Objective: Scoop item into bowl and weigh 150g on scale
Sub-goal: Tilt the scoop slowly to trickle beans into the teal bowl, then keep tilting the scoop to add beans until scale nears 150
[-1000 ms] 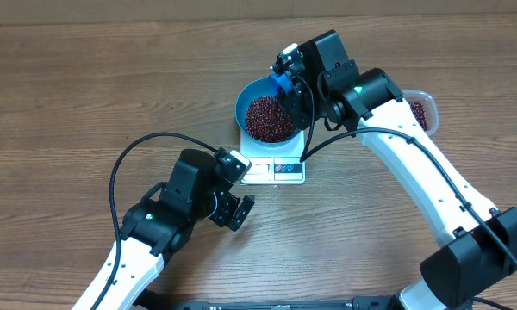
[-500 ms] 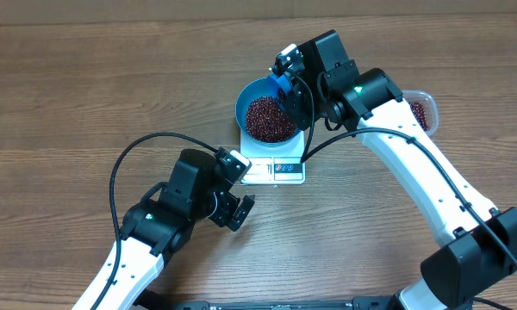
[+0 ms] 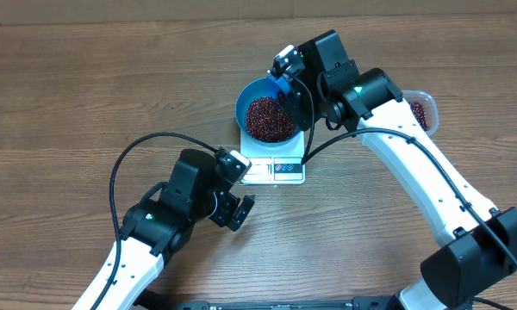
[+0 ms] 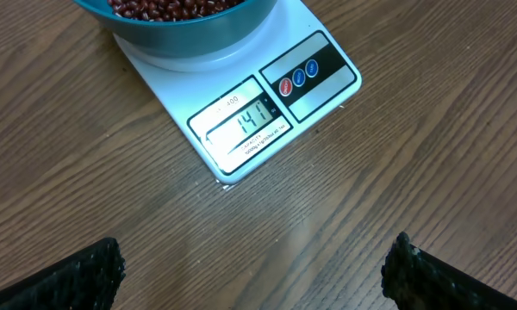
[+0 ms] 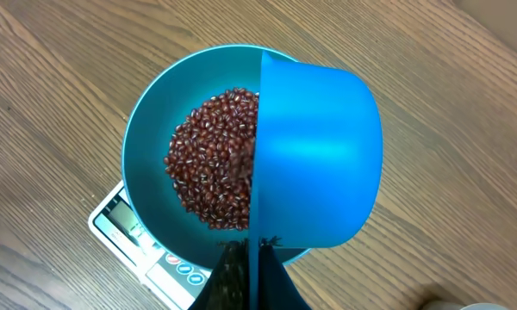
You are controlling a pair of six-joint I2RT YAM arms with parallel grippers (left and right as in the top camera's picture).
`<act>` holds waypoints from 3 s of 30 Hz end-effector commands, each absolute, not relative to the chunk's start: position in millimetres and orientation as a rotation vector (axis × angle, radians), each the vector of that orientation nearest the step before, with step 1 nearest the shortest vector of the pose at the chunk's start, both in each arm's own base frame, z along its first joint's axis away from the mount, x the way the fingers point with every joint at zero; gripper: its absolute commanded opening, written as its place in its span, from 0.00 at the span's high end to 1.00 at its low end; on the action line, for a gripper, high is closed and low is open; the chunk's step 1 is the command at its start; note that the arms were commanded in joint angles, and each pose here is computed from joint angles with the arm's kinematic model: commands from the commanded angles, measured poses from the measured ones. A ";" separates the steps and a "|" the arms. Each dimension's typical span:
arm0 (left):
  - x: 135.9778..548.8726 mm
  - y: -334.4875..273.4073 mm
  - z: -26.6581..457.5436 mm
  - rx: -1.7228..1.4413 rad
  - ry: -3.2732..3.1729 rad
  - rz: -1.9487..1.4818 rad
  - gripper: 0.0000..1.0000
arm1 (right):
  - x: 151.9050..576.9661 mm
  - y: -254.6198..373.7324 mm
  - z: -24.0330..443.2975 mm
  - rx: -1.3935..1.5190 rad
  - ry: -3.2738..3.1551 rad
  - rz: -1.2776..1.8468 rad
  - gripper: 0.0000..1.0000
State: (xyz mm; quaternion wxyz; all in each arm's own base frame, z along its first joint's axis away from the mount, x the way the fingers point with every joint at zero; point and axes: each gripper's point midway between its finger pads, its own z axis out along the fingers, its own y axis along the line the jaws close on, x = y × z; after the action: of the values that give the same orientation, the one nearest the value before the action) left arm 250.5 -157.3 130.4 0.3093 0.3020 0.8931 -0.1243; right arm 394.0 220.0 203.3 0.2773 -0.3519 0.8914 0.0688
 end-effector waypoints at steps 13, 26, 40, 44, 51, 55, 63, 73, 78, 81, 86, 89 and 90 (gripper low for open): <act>250.8 -156.6 128.0 0.778 2.374 -0.327 0.01 | 392.9 227.9 231.8 -0.964 2.307 0.228 0.96; 250.8 -156.6 128.0 0.778 2.374 -0.327 0.00 | 392.3 227.4 231.2 -0.965 2.311 0.227 0.96; 250.8 -156.6 128.0 0.778 2.374 -0.327 0.01 | 395.6 228.1 233.6 -0.994 2.279 0.208 0.96; 250.8 -156.6 128.0 0.778 2.374 -0.327 0.00 | 396.3 228.5 234.2 -1.016 2.263 0.200 0.96; 250.7 -156.6 128.0 0.778 2.374 -0.328 0.00 | 396.9 228.7 234.7 -1.024 2.256 0.196 0.96; 250.8 -156.6 128.0 0.778 2.374 -0.327 0.00 | 397.2 228.3 234.7 -1.040 2.248 0.185 0.96; 250.8 -156.6 128.0 0.778 2.374 -0.327 0.00 | 398.2 228.1 235.2 -1.050 2.238 0.176 0.96; 250.7 -156.6 128.0 0.778 2.374 -0.328 0.00 | 398.7 228.4 235.7 -1.099 2.209 0.156 0.96; 250.8 -156.6 128.0 0.778 2.374 -0.327 0.01 | 398.7 228.4 235.7 -1.105 2.206 0.153 0.96; 250.8 -156.6 128.0 0.778 2.374 -0.327 0.00 | 398.8 228.4 235.7 -1.105 2.205 0.153 0.96; 250.8 -156.6 128.0 0.778 2.374 -0.327 0.01 | 398.8 228.4 235.7 -1.106 2.205 0.153 0.96; 250.8 -156.6 128.0 0.778 2.374 -0.327 0.01 | 398.8 228.5 235.8 -1.106 2.205 0.153 0.96; 250.8 -156.6 128.0 0.778 2.374 -0.327 0.01 | 398.8 228.5 235.8 -1.110 2.202 0.152 0.96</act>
State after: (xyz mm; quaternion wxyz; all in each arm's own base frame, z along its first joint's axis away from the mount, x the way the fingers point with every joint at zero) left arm 250.5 -157.3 130.4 0.3093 0.3020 0.8931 -0.1243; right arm 396.9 225.7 207.2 0.2940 -0.4208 0.8562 0.0584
